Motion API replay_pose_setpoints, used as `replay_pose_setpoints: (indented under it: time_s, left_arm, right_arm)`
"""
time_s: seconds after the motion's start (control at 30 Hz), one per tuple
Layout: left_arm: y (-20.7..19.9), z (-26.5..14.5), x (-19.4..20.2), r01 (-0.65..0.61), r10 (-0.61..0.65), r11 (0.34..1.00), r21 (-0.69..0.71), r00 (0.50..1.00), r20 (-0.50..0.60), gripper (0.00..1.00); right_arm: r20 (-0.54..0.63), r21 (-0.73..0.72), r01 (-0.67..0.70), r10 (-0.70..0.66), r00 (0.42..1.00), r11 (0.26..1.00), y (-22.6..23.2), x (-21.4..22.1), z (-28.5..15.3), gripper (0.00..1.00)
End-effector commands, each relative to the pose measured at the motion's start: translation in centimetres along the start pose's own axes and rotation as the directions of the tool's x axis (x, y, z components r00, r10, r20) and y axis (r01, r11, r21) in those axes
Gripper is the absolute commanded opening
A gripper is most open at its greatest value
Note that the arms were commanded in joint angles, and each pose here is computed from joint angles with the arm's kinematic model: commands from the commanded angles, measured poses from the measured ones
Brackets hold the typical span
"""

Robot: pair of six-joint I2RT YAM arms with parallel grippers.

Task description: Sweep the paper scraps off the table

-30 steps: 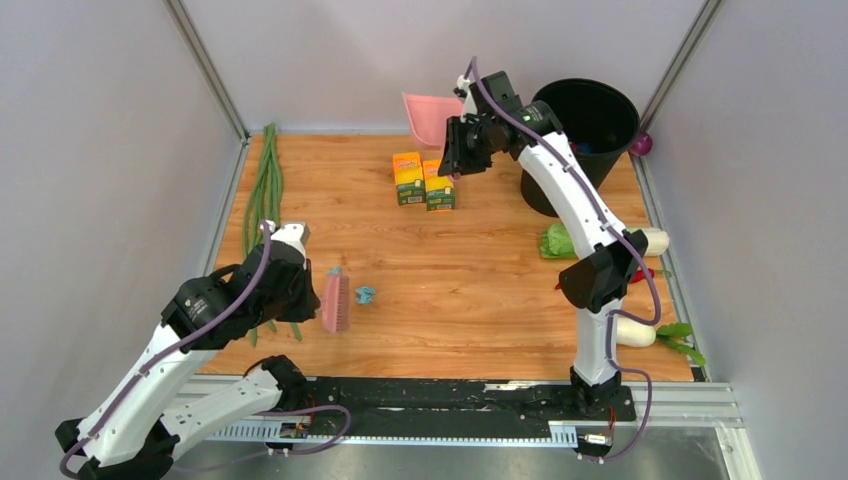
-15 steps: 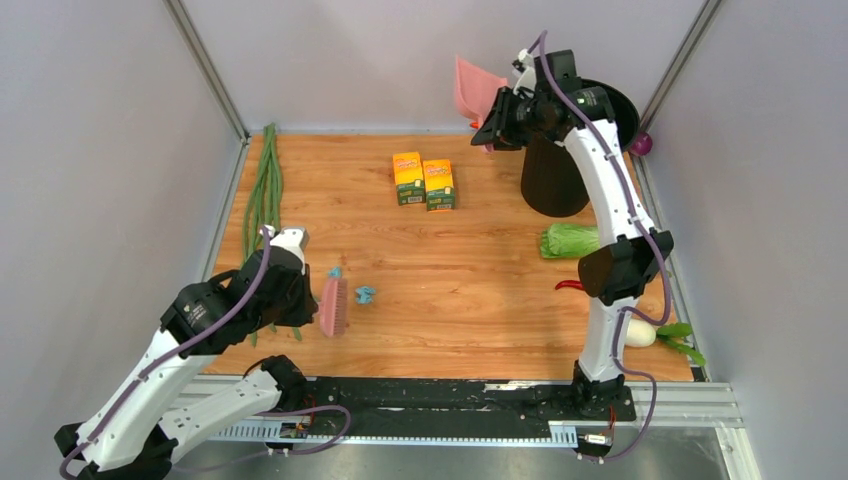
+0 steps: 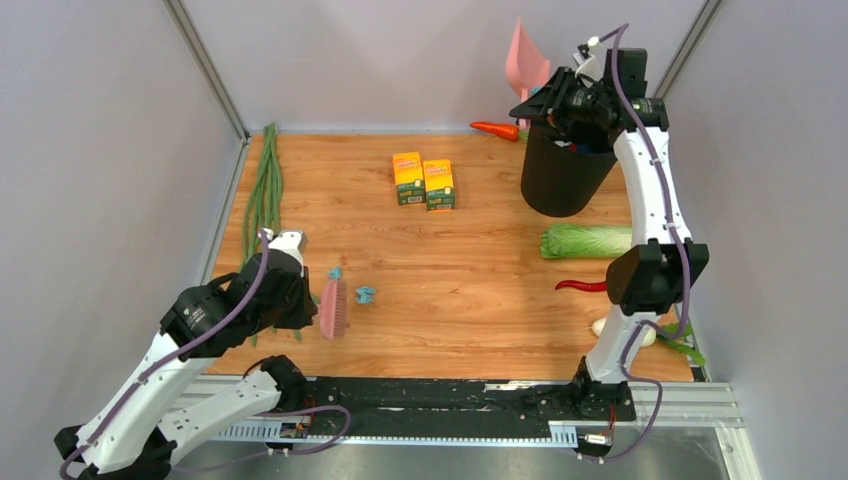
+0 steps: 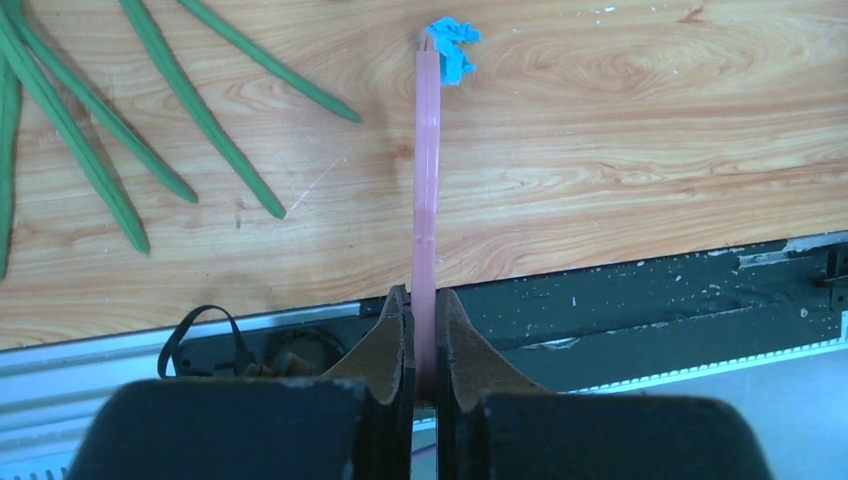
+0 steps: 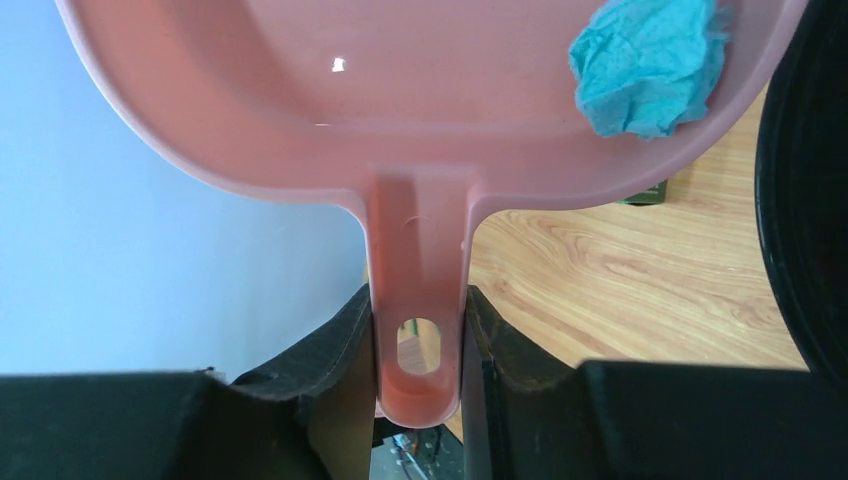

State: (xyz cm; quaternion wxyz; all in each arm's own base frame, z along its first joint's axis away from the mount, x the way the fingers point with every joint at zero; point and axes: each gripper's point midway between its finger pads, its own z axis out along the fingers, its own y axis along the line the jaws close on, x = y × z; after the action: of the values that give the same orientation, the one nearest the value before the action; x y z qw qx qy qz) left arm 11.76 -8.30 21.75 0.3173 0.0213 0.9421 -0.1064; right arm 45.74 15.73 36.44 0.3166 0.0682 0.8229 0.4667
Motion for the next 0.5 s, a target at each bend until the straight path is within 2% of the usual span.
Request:
replay_pose_setpoints:
  time_s: [0.0,0.2,0.43,0.47]
  left_arm:
    - [-0.5,0.3,-0.4,0.027,-0.027,1.000,0.016,0.999,0.024,0.00]
    - [0.0,0.5,-0.2,0.046,-0.046,0.999,0.002,0.998,0.039,0.00]
    - [0.3,0.6,0.7,0.075,-0.075,0.997,0.013,0.997,0.036,0.00]
    - [0.4,0.6,0.8,0.080,-0.080,0.997,0.015,0.996,0.038,0.00]
  right_arm:
    - [0.062,-0.163,0.045,-0.035,0.997,0.986,4.4,-1.0,-2.7,0.00]
    - [0.080,-0.299,-0.054,0.082,0.993,0.953,4.6,-2.1,-4.9,0.00]
    - [0.129,-0.512,-0.104,0.196,0.972,0.853,6.8,-3.1,-8.2,0.00]
    - [0.157,-0.555,-0.067,0.183,0.970,0.829,7.4,-3.2,-8.9,0.00]
